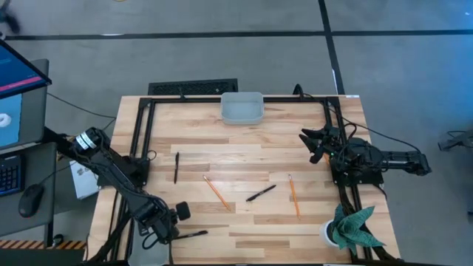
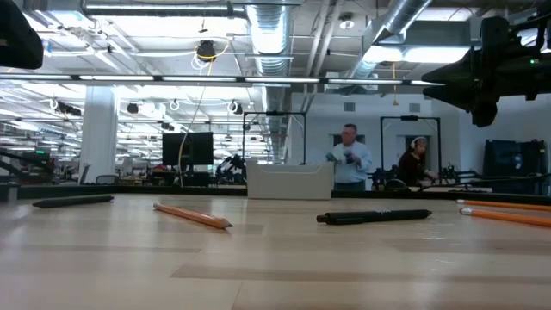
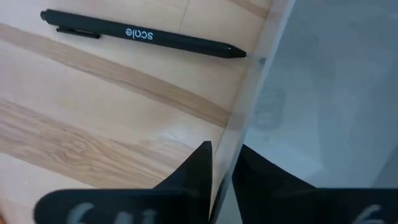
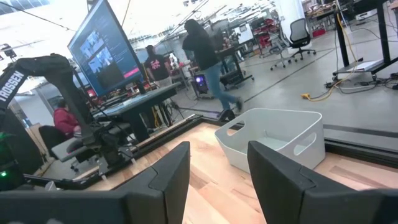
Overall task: Sort pens & pencils
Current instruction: Move the bottom gray bin to the top left of the table
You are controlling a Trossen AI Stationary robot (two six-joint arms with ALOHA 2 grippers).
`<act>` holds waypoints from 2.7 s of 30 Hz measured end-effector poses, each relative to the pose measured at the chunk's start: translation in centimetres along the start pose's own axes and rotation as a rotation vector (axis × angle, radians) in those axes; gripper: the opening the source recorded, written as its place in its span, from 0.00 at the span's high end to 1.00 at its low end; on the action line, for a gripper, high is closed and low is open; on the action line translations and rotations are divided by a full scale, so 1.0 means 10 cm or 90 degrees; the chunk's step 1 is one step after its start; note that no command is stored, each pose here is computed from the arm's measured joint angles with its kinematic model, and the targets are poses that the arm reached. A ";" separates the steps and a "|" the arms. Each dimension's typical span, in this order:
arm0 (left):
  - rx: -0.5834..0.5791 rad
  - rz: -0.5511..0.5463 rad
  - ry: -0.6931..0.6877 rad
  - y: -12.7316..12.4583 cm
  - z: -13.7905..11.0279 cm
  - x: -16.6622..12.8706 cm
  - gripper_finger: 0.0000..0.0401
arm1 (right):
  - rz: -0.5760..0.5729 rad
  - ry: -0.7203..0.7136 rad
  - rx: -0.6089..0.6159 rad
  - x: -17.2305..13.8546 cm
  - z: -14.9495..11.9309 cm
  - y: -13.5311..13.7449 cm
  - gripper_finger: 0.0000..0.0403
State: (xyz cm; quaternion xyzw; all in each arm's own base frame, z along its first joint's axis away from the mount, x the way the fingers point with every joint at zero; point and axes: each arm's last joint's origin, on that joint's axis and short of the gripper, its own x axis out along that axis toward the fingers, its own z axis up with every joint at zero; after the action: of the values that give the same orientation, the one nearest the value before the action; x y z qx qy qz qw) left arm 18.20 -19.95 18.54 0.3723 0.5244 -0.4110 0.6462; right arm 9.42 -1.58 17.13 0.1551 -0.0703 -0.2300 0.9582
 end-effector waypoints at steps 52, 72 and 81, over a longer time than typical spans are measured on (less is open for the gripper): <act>-0.185 0.039 0.049 0.13 -0.14 -0.09 1.00 | 0.000 0.000 0.000 0.00 0.00 0.00 0.55; -0.512 0.173 -0.115 0.65 -0.56 -0.91 1.00 | 0.000 0.000 0.000 0.00 0.00 0.00 0.55; -0.642 0.225 -0.080 1.07 -1.03 -1.14 1.00 | 0.000 0.000 0.000 0.00 0.00 0.00 0.55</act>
State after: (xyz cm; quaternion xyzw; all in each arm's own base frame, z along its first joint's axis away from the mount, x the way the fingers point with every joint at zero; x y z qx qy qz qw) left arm 23.01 -4.85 28.48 0.0735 0.5462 -0.0146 0.8343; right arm 9.42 -1.58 17.14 0.1552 -0.0703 -0.2298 0.9582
